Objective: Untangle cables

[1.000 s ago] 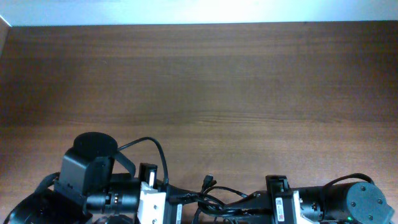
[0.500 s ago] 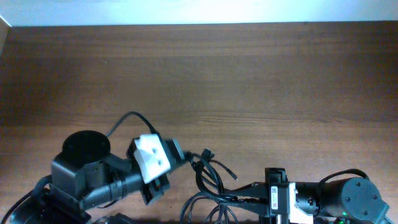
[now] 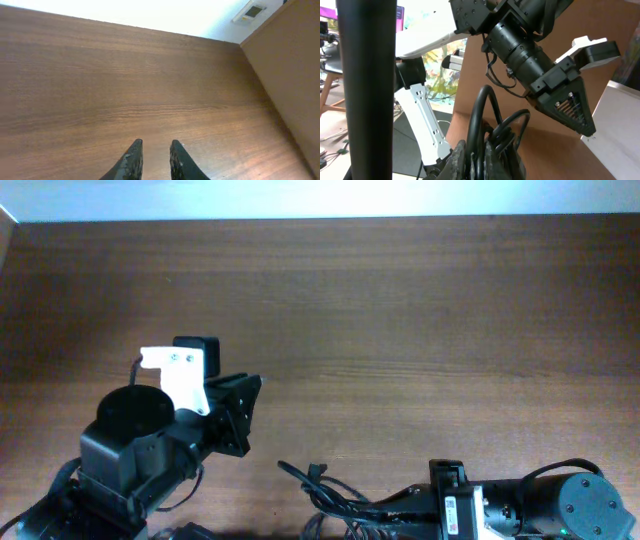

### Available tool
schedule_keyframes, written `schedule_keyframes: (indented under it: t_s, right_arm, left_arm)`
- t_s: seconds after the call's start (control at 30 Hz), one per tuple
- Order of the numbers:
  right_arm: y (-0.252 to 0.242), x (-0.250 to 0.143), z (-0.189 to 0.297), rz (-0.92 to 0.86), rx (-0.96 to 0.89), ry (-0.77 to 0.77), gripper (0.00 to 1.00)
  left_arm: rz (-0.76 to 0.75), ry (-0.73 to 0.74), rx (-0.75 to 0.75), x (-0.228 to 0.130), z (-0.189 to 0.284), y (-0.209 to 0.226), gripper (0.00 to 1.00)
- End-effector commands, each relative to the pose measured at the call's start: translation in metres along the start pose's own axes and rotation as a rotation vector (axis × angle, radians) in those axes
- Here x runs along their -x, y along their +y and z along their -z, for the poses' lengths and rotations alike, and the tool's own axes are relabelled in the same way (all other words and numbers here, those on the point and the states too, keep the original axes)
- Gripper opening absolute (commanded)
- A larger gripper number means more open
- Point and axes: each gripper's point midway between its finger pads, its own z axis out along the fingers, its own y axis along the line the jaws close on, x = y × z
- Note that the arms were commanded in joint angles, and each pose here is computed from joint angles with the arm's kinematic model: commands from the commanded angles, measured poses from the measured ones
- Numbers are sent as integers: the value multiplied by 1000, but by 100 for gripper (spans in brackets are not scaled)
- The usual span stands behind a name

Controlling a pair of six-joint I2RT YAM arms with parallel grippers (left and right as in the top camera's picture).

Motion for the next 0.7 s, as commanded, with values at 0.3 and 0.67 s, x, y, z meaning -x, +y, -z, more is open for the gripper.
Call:
schedule_keyframes:
  t_s: [0.3, 0.67]
  right_arm:
    - [-14, 2, 2, -16, -88, 16, 4]
    - [-12, -33, 5, -76, -99, 147, 4]
  left_arm:
    - [-746, 110, -718, -57, 30, -95, 99]
    - [-624, 374, -701, -91, 6, -78, 99]
